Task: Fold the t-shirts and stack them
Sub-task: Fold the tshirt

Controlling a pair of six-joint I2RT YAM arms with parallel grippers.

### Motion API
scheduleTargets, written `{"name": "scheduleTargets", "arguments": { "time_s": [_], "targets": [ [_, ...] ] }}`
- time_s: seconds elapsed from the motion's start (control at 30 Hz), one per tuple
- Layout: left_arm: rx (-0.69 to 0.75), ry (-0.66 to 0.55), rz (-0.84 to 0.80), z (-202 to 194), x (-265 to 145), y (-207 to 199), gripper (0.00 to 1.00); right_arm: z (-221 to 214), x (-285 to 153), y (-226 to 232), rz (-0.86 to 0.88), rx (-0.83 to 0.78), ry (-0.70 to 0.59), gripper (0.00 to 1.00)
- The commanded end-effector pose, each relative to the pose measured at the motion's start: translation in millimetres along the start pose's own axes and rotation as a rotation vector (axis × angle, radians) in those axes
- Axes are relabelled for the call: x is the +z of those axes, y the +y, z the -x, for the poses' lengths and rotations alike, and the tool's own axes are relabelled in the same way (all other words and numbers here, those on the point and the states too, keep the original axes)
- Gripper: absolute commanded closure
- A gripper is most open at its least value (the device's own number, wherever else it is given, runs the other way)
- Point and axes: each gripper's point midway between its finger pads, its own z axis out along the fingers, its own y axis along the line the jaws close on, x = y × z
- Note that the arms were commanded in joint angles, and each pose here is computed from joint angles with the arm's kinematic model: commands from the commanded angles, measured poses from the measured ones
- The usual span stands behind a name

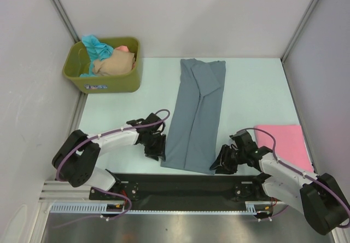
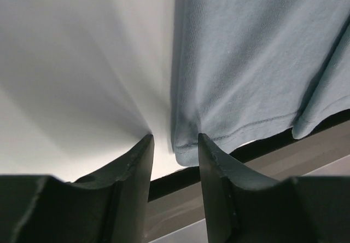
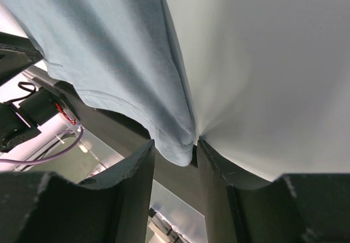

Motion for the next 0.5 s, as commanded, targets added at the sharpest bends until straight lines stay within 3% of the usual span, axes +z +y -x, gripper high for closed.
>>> {"name": "scheduleTargets", "arguments": {
  "time_s": [0.0,0.23,0.47],
  "targets": [
    [-0.014,0.010,0.022,-5.2,10.4,9.6,0.57,2.9,4.7,-7.0,-0.018,0.020,-0.028,0.57],
    [-0.019,0.032,-0.006,-14.9,15.7,10.2,0.61,-0.3,9.0,-11.5,-0.017,0.055,-0.023,0.59],
    [-0.065,0.051,-0.015,-25.3,19.4,12.6,0.59,1.2,9.8,-15.0,-0.028,0.063,-0.038,0.60]
  ]
}}
